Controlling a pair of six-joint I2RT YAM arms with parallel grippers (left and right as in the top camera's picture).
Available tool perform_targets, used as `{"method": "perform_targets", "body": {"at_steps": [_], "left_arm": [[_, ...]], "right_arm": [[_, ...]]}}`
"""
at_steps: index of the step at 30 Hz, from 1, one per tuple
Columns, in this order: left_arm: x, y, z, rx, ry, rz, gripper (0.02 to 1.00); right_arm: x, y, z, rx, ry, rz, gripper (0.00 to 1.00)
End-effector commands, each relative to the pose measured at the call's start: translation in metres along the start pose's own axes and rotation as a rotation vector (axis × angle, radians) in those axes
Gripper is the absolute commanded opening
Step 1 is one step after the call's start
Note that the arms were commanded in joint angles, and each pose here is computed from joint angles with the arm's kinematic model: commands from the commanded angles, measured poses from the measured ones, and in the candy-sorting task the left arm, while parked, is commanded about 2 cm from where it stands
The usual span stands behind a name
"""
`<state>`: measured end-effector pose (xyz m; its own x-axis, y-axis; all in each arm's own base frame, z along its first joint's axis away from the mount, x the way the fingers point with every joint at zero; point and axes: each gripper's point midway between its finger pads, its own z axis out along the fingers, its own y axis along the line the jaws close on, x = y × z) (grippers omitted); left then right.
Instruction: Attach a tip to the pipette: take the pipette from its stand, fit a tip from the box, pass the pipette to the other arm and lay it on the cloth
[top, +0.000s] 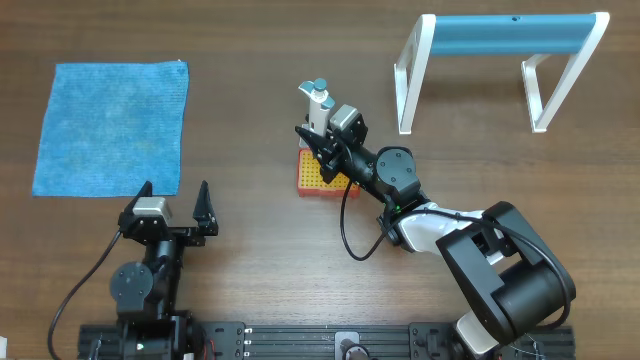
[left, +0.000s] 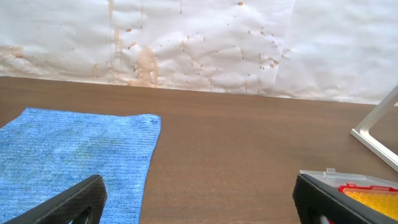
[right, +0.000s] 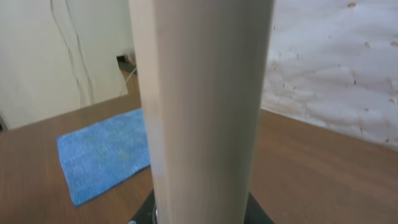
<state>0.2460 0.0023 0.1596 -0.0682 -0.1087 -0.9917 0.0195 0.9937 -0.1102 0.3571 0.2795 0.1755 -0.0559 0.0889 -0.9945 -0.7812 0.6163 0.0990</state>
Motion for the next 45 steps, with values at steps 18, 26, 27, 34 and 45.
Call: {"method": "perform_targets", "body": {"at_steps": [18, 26, 27, 34, 45], "left_arm": [[0.002, 0.001, 0.0, -0.005, 0.003, 0.002, 0.967], [0.002, 0.001, 0.0, -0.005, 0.003, 0.002, 0.969], [0.002, 0.001, 0.0, -0.005, 0.003, 0.002, 0.969], [0.002, 0.001, 0.0, -0.005, 0.003, 0.002, 0.969], [0.002, 0.001, 0.0, -0.005, 0.003, 0.002, 0.967]], "right_arm": [[0.032, -0.002, -0.001, -0.012, -0.017, -0.134, 0.08], [0.039, 0.009, -0.005, -0.051, -0.001, -0.121, 0.08], [0.039, 0.009, -0.006, -0.051, 0.0, -0.12, 0.077], [0.038, 0.008, -0.005, -0.046, -0.003, -0.122, 0.08], [0.043, 0.006, -0.001, -0.047, 0.024, -0.111, 0.08]]}}
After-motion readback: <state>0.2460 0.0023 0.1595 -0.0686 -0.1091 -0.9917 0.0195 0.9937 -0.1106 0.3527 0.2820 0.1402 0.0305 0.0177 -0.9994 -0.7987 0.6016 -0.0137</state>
